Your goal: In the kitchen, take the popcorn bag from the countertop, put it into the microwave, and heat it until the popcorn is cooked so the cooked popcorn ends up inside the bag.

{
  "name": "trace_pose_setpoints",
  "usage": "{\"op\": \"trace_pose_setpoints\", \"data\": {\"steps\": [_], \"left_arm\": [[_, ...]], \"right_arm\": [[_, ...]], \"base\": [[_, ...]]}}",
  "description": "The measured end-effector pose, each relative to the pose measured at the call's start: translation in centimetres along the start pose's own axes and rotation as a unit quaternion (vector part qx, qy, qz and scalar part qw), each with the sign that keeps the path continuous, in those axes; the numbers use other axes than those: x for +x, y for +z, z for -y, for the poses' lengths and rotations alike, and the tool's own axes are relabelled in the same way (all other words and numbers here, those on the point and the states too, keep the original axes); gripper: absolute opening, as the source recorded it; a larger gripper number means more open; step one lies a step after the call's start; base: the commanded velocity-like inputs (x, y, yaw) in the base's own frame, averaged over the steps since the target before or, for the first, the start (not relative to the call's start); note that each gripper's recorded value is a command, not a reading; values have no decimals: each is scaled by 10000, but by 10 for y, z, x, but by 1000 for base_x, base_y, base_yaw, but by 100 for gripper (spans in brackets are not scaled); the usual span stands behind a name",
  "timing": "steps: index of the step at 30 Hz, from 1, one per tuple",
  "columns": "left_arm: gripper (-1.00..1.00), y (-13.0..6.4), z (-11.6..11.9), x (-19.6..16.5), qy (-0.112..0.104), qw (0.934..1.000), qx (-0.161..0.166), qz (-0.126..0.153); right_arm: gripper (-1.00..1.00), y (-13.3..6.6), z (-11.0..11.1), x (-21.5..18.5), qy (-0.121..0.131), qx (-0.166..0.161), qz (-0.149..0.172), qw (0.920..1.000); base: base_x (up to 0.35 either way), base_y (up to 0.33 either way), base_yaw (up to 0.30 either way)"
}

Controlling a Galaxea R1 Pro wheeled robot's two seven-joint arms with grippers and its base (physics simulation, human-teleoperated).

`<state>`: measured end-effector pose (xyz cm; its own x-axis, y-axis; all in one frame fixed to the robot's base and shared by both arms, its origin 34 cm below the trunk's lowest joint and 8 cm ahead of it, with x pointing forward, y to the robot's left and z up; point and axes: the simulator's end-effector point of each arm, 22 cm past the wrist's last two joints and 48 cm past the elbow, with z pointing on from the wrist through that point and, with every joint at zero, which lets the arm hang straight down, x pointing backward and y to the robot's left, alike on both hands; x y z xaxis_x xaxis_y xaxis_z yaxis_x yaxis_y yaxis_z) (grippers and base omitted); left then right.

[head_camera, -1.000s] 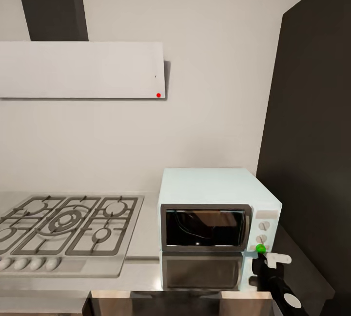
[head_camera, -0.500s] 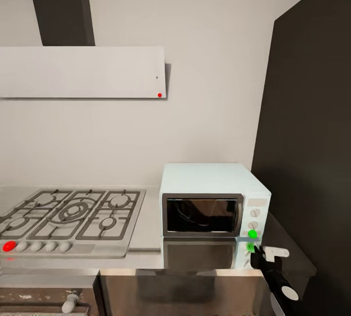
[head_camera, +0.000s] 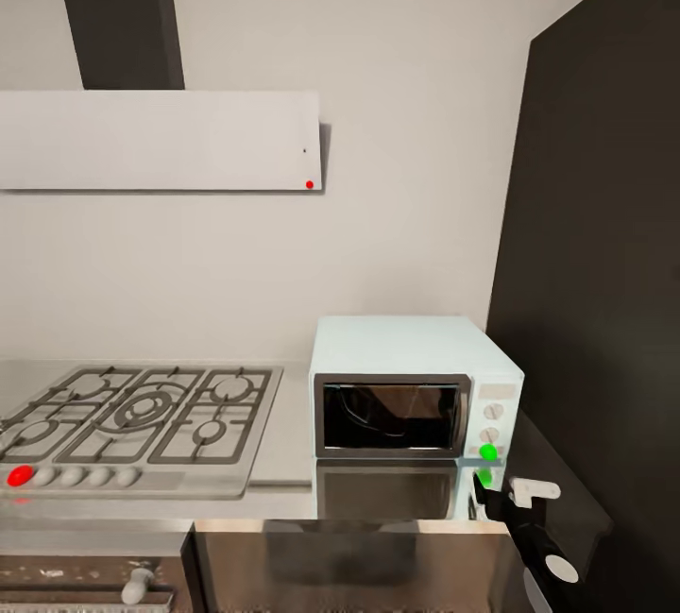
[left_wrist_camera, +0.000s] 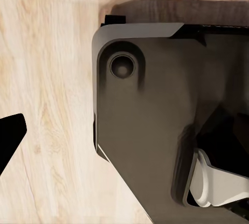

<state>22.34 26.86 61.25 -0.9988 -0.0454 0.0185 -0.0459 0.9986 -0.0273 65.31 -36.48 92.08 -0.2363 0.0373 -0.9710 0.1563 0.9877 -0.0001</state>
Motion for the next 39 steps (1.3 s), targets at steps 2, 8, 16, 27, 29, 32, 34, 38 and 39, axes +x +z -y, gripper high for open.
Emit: {"op": "trace_pose_setpoints", "data": {"steps": [2, 8, 16, 27, 29, 32, 34, 38, 39], "left_arm": [[100, 0, 0, 0, 0, 10000, 1, -1], [100, -1, -11, -1, -20, 10000, -70, 6], [100, 0, -6, -1, -13, 10000, -39, 9], [100, 0, -7, -1, -18, 10000, -43, 9], [100, 0, -7, -1, -18, 10000, -43, 9], [100, 0, -7, -1, -18, 10000, -43, 9], [100, 0, -7, -1, -18, 10000, -43, 9], [100, 0, -7, -1, -18, 10000, -43, 9], [100, 0, -7, -1, -18, 10000, -43, 9]], "right_arm": [[100, 0, 0, 0, 0, 1, 0, 10000], [100, 0, 0, 0, 0, 0, 4, 10000], [100, 0, 0, 0, -3, -3, 2, 10000], [100, 0, -1, 0, -11, -12, -2, 10000], [100, 0, -1, 0, -11, -12, -1, 10000], [100, 0, -1, 0, -11, -12, 0, 10000], [100, 0, -1, 0, -11, -12, -1, 10000], [100, 0, -1, 0, -11, -12, -2, 10000], [100, 0, -1, 0, -11, -12, -2, 10000]], "base": [[-294, 0, 0], [-331, 22, 0], [-319, 93, 0], [-286, 202, 0], [-278, 216, 0], [-278, 216, 0], [-278, 217, 0], [-278, 217, 0], [0, 0, 0]]}}
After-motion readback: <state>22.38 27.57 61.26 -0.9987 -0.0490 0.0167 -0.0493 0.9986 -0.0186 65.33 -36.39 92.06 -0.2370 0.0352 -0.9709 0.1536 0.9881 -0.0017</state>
